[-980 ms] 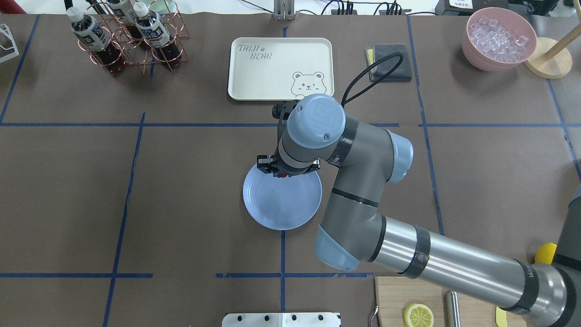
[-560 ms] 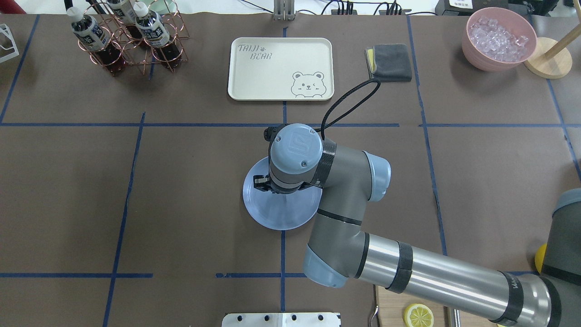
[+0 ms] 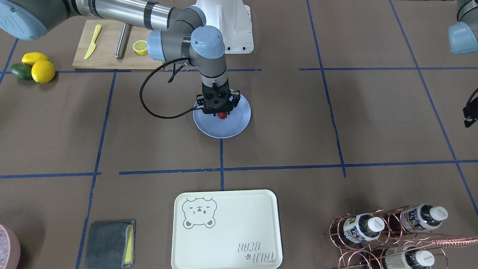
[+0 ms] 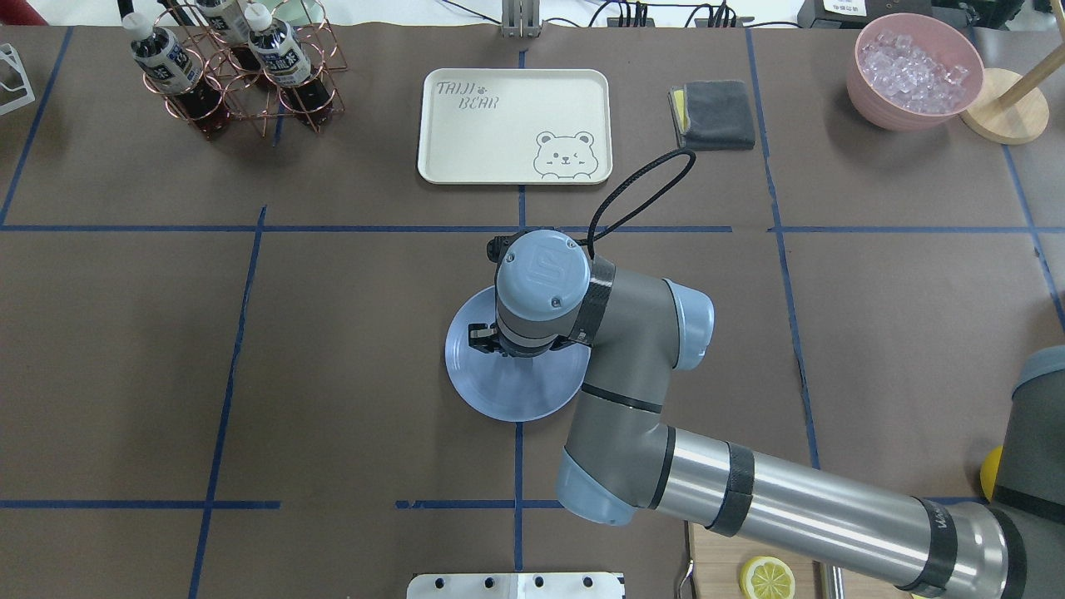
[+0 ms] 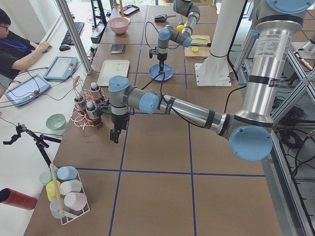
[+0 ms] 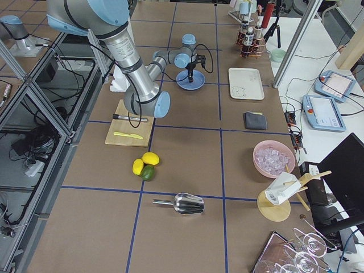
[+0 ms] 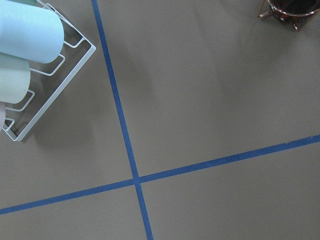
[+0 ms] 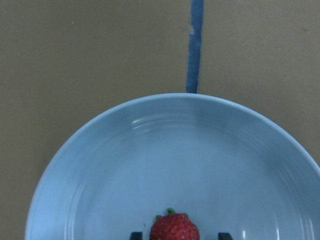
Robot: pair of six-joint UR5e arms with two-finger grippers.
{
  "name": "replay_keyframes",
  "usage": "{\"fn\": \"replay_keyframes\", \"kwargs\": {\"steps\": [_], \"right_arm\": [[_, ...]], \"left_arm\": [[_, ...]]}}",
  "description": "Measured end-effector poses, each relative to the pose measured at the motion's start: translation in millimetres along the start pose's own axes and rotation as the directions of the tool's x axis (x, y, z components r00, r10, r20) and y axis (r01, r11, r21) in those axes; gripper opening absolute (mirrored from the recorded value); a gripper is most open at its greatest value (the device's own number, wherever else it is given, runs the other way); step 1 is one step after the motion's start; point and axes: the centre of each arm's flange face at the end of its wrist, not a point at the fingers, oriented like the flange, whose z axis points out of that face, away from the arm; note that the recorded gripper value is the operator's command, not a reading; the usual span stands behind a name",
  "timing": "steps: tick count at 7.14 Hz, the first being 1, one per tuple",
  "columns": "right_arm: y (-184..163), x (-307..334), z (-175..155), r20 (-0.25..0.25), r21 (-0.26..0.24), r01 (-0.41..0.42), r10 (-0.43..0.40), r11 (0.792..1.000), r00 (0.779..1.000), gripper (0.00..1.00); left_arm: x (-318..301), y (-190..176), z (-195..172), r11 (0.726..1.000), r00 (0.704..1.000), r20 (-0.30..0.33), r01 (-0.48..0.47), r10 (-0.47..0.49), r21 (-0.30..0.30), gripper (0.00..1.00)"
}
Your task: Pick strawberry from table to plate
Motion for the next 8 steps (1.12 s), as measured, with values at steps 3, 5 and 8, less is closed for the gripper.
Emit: {"fn": "replay_keyframes", "kwargs": {"steps": [3,5,8], "right_arm": [[-3.9,-0.3,-38.7,0.004,-0.003,-0.011,0.011,1.000,1.000,1.00],[-15.2,34.1,-116.0,-0.017,0.013,-0.026,0.026,1.000,1.000,1.00],[-80.2,188.2,-195.1,-0.014,0.014,0.020,-0.020,1.000,1.000,1.00]], "left_arm": [[-1.2,0.1,-0.4,1.000,1.000,0.001,0.002,-0.002,0.001,1.00],[-10.5,2.2,-0.2,1.000,1.000,0.004,0.013,-0.013,0.000,1.00],[-77.4,41.4,15.9,0.999,0.992,-0.129,0.006,-0.012,-0.045,1.00]]}}
